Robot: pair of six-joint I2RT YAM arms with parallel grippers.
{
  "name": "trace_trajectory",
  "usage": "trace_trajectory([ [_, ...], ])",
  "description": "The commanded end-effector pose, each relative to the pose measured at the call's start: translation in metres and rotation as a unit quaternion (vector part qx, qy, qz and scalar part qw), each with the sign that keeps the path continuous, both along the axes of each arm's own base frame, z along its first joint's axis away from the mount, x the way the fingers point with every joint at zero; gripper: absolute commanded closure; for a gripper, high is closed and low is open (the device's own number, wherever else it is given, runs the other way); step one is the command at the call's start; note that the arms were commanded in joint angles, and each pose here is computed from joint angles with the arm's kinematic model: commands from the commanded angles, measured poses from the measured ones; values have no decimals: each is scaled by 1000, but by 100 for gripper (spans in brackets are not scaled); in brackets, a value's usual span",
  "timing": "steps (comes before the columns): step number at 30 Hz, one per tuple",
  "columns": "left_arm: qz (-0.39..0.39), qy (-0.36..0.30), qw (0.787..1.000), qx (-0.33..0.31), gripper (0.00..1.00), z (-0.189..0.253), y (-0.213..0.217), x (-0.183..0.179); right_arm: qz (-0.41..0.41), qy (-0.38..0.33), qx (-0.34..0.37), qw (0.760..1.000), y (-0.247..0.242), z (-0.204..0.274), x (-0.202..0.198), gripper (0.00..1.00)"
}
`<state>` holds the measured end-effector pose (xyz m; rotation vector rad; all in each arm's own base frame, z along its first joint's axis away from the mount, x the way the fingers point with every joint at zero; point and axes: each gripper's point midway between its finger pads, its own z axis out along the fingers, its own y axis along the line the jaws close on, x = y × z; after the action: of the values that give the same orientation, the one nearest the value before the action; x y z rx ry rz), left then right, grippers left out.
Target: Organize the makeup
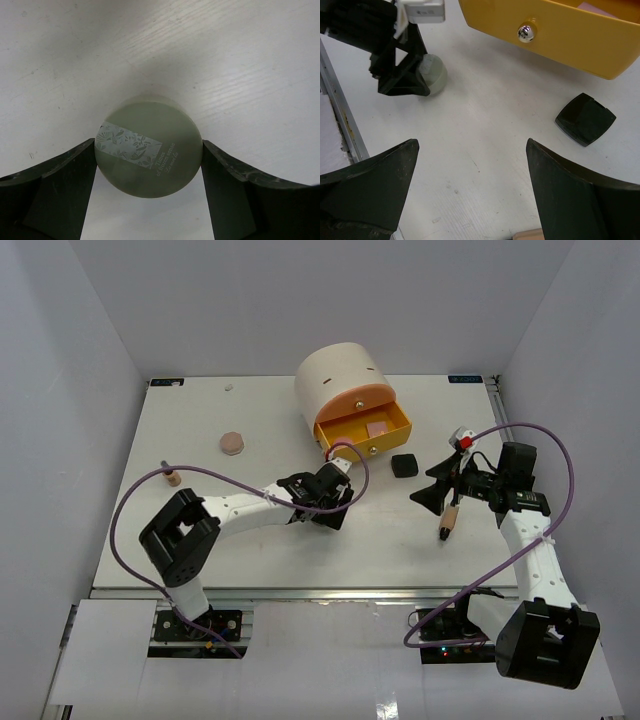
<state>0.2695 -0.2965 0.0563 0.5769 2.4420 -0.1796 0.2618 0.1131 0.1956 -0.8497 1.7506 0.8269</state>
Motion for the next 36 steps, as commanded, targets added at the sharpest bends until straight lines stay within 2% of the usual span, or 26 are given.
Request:
trace_trajectory([
  [1,-31,-90,984,-149,100,126,-41,4,7,-21,8,1000,1,10,0,6],
  [4,-39,-136,972,-187,100,174,-49,12,6,-21,8,1000,0,10,0,6],
  [10,-20,-228,957,-179,100,235,-61,54,5,-18,9,1000,-1,8,0,6],
  [12,1,-245,958,-148,100,230,-60,76,5,-18,10,1000,-1,9,0,6],
  [17,45,-268,954,-123,100,233,-58,120,6,-19,12,1000,-1,9,0,6],
  [23,87,-298,946,-88,100,230,-56,151,8,-18,14,1000,-1,9,0,6],
  [28,113,-314,941,-62,98,221,-52,163,10,-16,16,1000,0,8,-2,6],
  [29,114,-316,940,-59,96,220,-52,165,10,-16,16,1000,0,8,-1,6],
  [31,113,-315,941,-55,82,215,-52,165,10,-17,16,1000,0,9,-1,6],
  [32,113,-314,941,-55,79,214,-52,165,10,-16,16,1000,0,8,-1,6],
  [34,107,-305,945,-51,56,204,-52,162,10,-16,16,1000,0,8,-1,6],
  [36,105,-299,947,-50,45,198,-50,160,9,-15,15,1000,-1,7,-1,6],
])
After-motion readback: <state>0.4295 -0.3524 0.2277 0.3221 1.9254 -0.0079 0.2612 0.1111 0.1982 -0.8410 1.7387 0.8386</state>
